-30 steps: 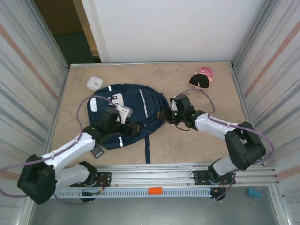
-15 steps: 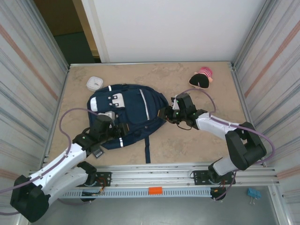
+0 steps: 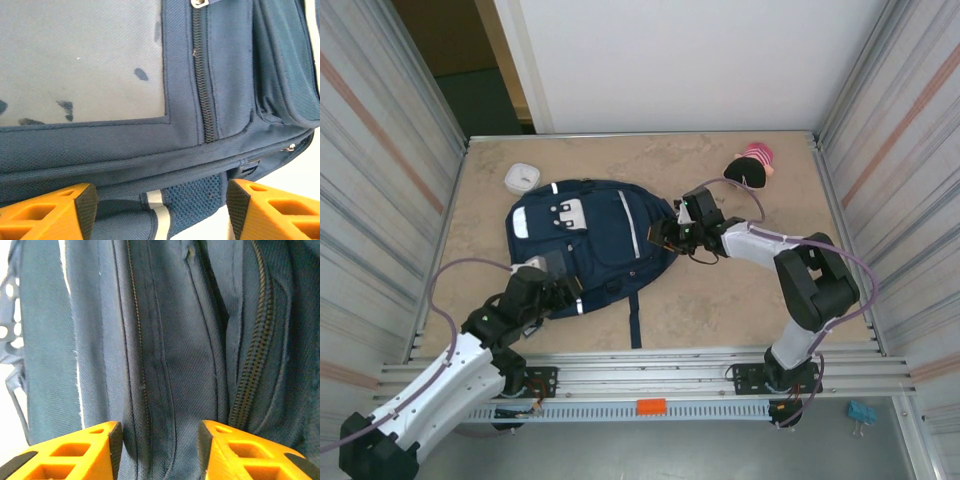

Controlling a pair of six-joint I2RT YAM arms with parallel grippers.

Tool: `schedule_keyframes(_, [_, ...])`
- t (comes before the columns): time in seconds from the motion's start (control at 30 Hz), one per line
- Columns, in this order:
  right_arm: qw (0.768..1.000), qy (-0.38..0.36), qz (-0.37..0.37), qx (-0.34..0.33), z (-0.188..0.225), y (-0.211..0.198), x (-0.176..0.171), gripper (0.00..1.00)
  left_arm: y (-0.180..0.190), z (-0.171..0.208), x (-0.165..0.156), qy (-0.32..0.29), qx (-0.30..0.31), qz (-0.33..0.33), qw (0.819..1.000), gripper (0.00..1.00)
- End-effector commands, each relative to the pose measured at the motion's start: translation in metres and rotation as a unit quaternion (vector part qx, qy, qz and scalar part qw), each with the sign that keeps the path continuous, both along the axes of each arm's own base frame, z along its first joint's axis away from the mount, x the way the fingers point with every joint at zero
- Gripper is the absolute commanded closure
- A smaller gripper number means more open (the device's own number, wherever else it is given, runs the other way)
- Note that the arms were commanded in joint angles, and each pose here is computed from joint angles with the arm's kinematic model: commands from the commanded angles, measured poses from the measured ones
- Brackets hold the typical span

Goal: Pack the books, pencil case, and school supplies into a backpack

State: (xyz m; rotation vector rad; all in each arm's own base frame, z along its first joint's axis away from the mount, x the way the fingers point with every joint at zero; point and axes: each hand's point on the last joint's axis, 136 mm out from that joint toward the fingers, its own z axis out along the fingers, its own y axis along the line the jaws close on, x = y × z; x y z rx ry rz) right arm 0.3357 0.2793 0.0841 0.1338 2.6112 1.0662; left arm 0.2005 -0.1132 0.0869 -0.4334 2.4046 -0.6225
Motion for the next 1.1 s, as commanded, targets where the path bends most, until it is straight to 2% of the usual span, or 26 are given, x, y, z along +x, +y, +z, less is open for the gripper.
schedule_keyframes(0.0, [0.999, 0.016, 0.016, -0.029, -0.023, 0.004, -0.028, 0.58, 0.019, -0.01, 0.005, -0.002, 0.029, 0.038, 0.999, 0.29])
schedule_keyframes(0.07, [0.999, 0.017, 0.025, -0.037, -0.029, 0.011, -0.048, 0.58, 0.028, -0.01, 0.014, -0.006, 0.038, 0.051, 0.998, 0.29])
schedule_keyframes(0.2, [0.998, 0.006, 0.039, -0.054, -0.031, 0.023, -0.08, 0.58, 0.041, -0.008, 0.043, -0.018, 0.014, 0.064, 0.998, 0.29])
schedule_keyframes(0.27, [0.998, 0.01, 0.03, -0.063, -0.029, 0.019, -0.076, 0.56, 0.054, -0.001, 0.059, -0.017, 0.009, 0.076, 0.997, 0.29])
schedule_keyframes(0.33, [0.998, 0.017, 0.032, -0.041, -0.01, 0.016, -0.062, 0.52, 0.062, 0.013, 0.073, 0.005, -0.023, 0.082, 0.996, 0.29])
schedule_keyframes(0.37, [0.999, 0.008, 0.031, -0.041, 0.001, 0.013, -0.053, 0.49, 0.06, 0.025, 0.082, 0.005, -0.038, 0.066, 0.997, 0.3])
schedule_keyframes(0.47, [0.999, -0.011, 0.043, -0.028, 0.034, 0.016, -0.03, 0.47, 0.059, 0.045, 0.1, -0.008, -0.014, 0.033, 0.999, 0.27])
schedule_keyframes(0.6, [0.996, -0.042, 0.058, -0.049, 0.057, 0.026, -0.007, 0.46, 0.053, 0.064, 0.113, -0.049, -0.005, -0.003, 0.999, 0.26])
schedule_keyframes(0.7, [0.996, -0.042, 0.067, -0.037, 0.056, 0.034, -0.002, 0.46, 0.036, 0.084, 0.116, -0.094, 0.011, -0.067, 0.993, 0.25])
schedule_keyframes(0.87, [0.998, -0.035, 0.051, -0.027, 0.049, 0.026, -0.011, 0.46, 0.007, 0.108, 0.113, -0.177, 0.106, -0.192, 0.959, 0.24])
schedule_keyframes(0.93, [0.998, -0.026, 0.036, -0.033, 0.043, 0.016, -0.016, 0.45, 0.002, 0.111, 0.113, -0.181, 0.111, -0.207, 0.955, 0.24])
schedule_keyframes(1.07, [0.999, 0.002, 0.016, -0.03, 0.028, -0.001, -0.027, 0.43, -0.002, 0.108, 0.114, -0.162, 0.114, -0.206, 0.958, 0.23])
